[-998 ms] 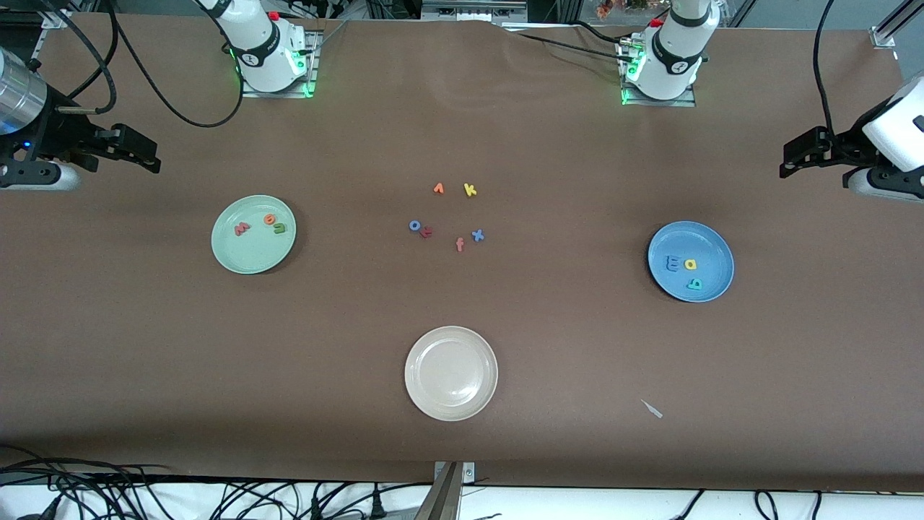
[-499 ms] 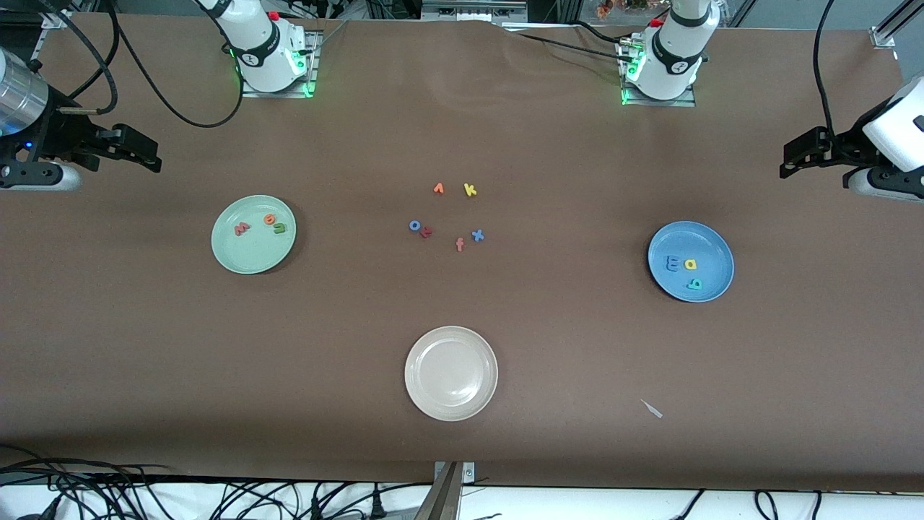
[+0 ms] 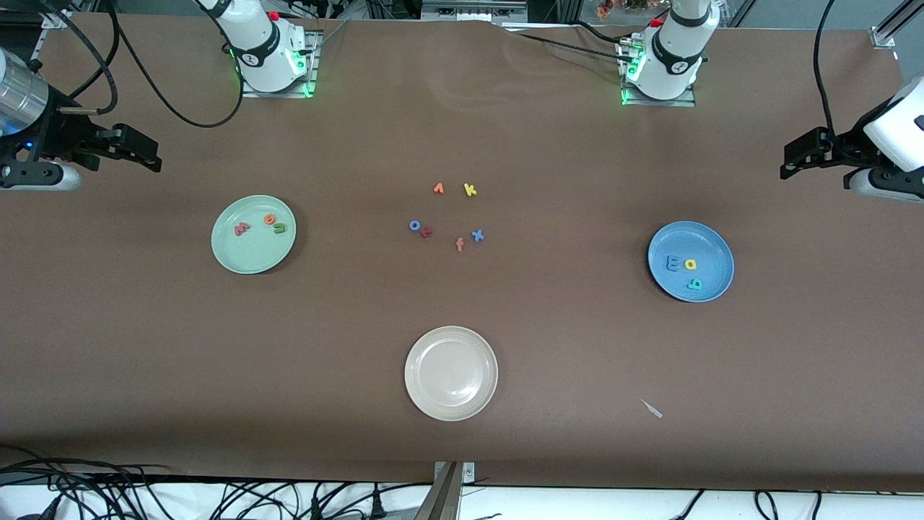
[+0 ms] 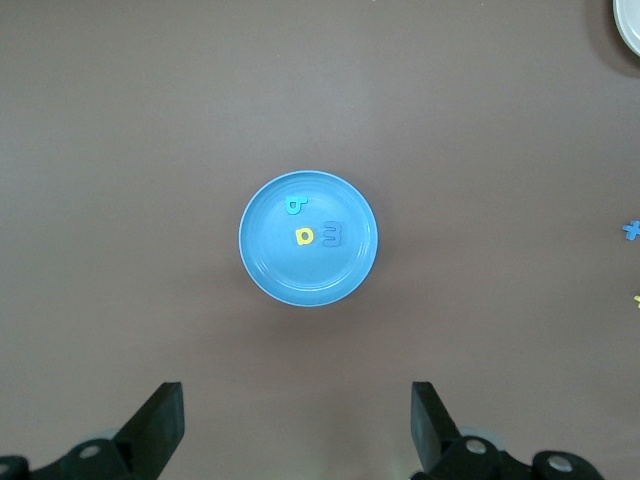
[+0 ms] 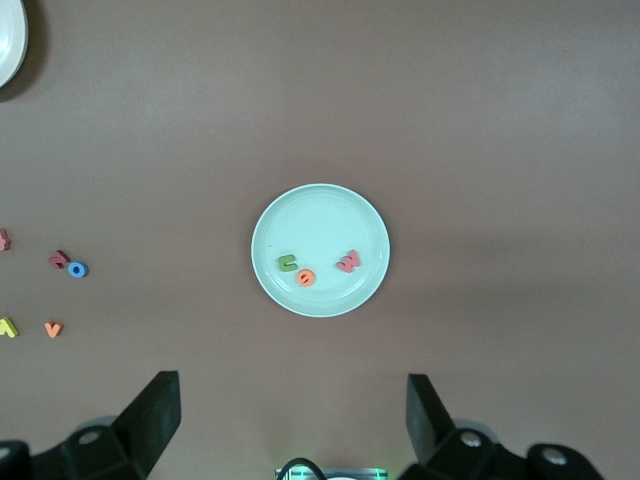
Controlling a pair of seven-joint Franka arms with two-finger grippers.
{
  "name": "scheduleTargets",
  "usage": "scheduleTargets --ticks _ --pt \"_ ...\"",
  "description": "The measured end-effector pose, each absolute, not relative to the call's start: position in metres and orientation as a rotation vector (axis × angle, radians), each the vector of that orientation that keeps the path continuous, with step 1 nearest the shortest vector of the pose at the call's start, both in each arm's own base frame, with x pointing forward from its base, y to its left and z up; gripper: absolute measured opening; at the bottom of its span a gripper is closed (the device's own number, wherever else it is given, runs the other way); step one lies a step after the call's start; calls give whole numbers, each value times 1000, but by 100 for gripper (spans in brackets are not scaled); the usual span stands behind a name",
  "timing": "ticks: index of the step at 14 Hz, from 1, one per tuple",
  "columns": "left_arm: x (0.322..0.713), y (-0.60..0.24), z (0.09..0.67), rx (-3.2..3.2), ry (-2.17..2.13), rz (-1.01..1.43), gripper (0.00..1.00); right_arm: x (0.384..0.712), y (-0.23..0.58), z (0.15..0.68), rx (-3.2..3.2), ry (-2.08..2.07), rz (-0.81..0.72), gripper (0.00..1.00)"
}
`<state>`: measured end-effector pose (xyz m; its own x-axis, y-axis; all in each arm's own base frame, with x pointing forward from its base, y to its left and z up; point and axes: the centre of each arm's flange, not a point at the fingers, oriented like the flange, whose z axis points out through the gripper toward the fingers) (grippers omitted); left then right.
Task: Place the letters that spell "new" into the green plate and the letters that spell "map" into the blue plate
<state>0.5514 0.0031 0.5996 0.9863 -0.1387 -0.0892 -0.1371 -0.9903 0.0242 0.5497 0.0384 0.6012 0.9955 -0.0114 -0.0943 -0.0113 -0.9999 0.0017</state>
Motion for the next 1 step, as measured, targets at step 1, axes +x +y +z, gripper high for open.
scheduleTargets --ticks 1 --pt "551 3 600 3113 -216 -142 100 550 38 601 3137 -18 -148 100"
